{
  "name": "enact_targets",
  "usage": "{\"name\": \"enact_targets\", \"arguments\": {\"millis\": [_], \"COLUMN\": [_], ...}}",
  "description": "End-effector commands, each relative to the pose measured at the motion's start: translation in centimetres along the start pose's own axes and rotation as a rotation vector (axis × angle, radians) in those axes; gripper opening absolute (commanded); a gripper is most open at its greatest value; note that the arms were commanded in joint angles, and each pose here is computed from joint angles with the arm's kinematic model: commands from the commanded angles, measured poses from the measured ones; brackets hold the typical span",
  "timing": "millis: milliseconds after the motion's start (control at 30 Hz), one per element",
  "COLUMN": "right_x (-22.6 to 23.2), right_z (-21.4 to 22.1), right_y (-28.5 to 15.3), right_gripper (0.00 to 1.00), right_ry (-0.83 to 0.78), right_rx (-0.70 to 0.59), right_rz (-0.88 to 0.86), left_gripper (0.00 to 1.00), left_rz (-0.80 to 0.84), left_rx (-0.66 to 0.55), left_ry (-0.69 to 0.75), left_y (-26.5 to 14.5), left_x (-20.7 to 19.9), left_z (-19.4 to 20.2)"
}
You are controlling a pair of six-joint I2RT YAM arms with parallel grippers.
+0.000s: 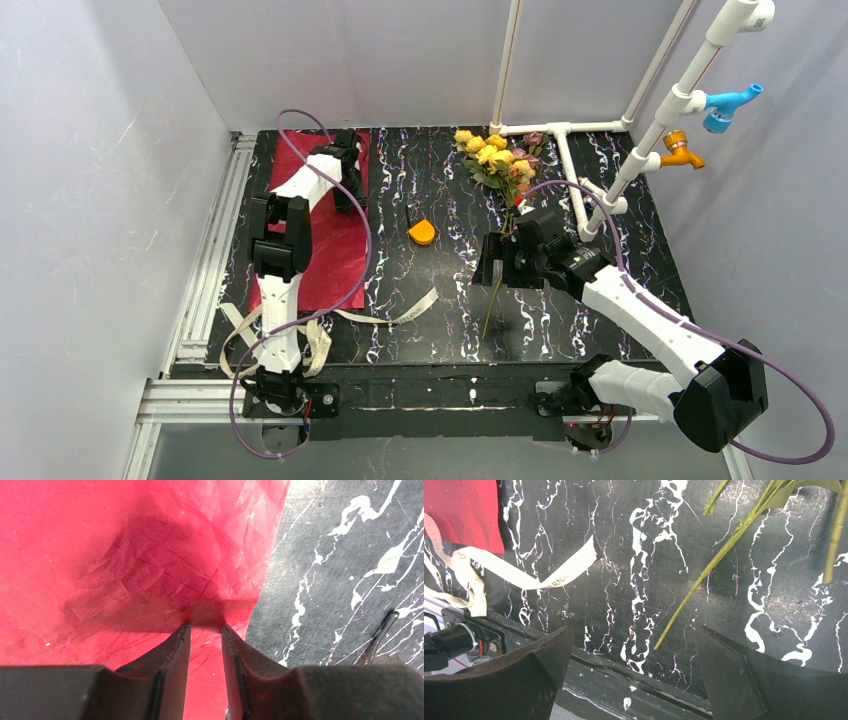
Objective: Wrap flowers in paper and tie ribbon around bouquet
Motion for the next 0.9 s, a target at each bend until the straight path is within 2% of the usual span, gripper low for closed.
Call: {"name": "enact_targets", "arguments": {"millis": [0,167,233,267,300,333,367,433,567,867], "right_x": [-0.5,-0.6,-0.6,-0.6,-0.6,-0.5,-0.5,-0.5,-0.5,-0.9], "right_z": [0.4,0.5,0.5,0.5,0.5,0.4,0.5,0.4,0.5,1.1], "right_y": [-0.2,-0.1,-0.1,-0.2,-0.2,-0.3,-0.2,-0.2,-0.2,0.0], "right_gripper": [1.00,1.00,1.00,1.00,1.00,1.00,1.00,1.00,1.00,1.00], "right_ry": [-0.017,-0.014,-0.013,-0.013,-0.013,-0.014,-0.013,-0.011,-0.008,-0.012], "right_rx": [-0.009,-0.006,-0.006,-0.008,-0.009,-0.012,-0.012,-0.015,-0.010,0.013], "right_rz": [0.016,0.019,0.018,0.017,0.017,0.013,0.013,0.010,0.001,-0.003], "left_gripper": [0.26,0.17,0.18,0.29,0.48,0.63,0.74,0.87,0.98,0.98], "left_rz": [0.024,0.044,0.045,0.040,0.023,0.009,-0.004,-0.040,-0.089,-0.258], "left_rx": [0.127,0.131,0.141,0.136,0.121,0.097,0.071,0.009,-0.025,0.022], "left_ry": [0.001,0.003,0.002,0.002,0.007,0.023,0.043,0.081,0.122,0.130], "left_y": [3.2,3.6,3.4,3.0,2.4,1.6,0.7,-1.6,-4.5,-9.7], "left_x": [0.6,0.7,0.7,0.6,0.5,0.1,-0.2,-0.5,-0.7,0.3], "left_z": [2.8,3.3,3.3,3.2,3.2,3.3,3.3,3.1,4.1,10.7]}}
Point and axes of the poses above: each gripper's point midway between its finger pads, its own y axis out along the fingers, its own x axis along the line the jaws close on, z = x × y, the point moved 10 cm from there along -y, back along the fingers, and after that the axes turned 11 degrees about y, right-handed, at the moved point
